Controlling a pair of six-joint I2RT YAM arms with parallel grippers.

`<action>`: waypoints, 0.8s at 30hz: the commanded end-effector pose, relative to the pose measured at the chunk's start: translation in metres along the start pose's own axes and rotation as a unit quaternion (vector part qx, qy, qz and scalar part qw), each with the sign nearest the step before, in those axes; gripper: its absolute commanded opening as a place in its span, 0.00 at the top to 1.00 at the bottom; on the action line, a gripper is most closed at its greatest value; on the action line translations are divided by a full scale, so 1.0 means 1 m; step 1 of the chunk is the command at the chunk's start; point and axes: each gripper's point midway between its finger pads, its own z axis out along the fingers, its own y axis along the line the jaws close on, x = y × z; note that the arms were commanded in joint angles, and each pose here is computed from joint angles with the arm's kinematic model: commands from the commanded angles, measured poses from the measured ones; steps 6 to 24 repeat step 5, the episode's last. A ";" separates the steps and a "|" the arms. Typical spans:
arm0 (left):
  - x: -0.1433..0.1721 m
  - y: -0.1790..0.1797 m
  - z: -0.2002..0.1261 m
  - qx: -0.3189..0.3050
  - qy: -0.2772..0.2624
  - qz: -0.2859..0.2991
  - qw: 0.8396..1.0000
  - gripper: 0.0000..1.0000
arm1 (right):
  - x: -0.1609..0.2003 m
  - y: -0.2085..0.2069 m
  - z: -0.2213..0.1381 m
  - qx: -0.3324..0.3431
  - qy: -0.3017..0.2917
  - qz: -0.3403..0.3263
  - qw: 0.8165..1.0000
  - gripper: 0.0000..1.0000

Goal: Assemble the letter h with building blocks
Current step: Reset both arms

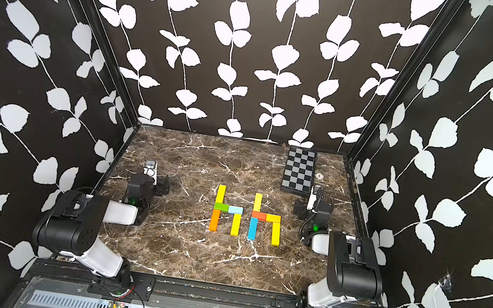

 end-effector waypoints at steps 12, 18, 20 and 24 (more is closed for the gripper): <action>-0.005 0.001 -0.003 0.002 -0.010 0.001 1.000 0.01 | -0.019 0.003 0.000 -0.002 -0.029 -0.015 0.999 0.01; -0.005 0.001 -0.003 0.002 -0.010 0.001 1.000 0.01 | -0.019 0.003 0.000 -0.002 -0.029 -0.015 0.999 0.01; -0.005 0.001 -0.003 0.002 -0.010 0.001 1.000 0.01 | -0.019 0.003 0.000 -0.002 -0.029 -0.015 0.999 0.01; -0.005 0.001 -0.003 0.002 -0.010 0.001 1.000 0.01 | -0.019 0.003 0.000 -0.002 -0.029 -0.015 0.999 0.01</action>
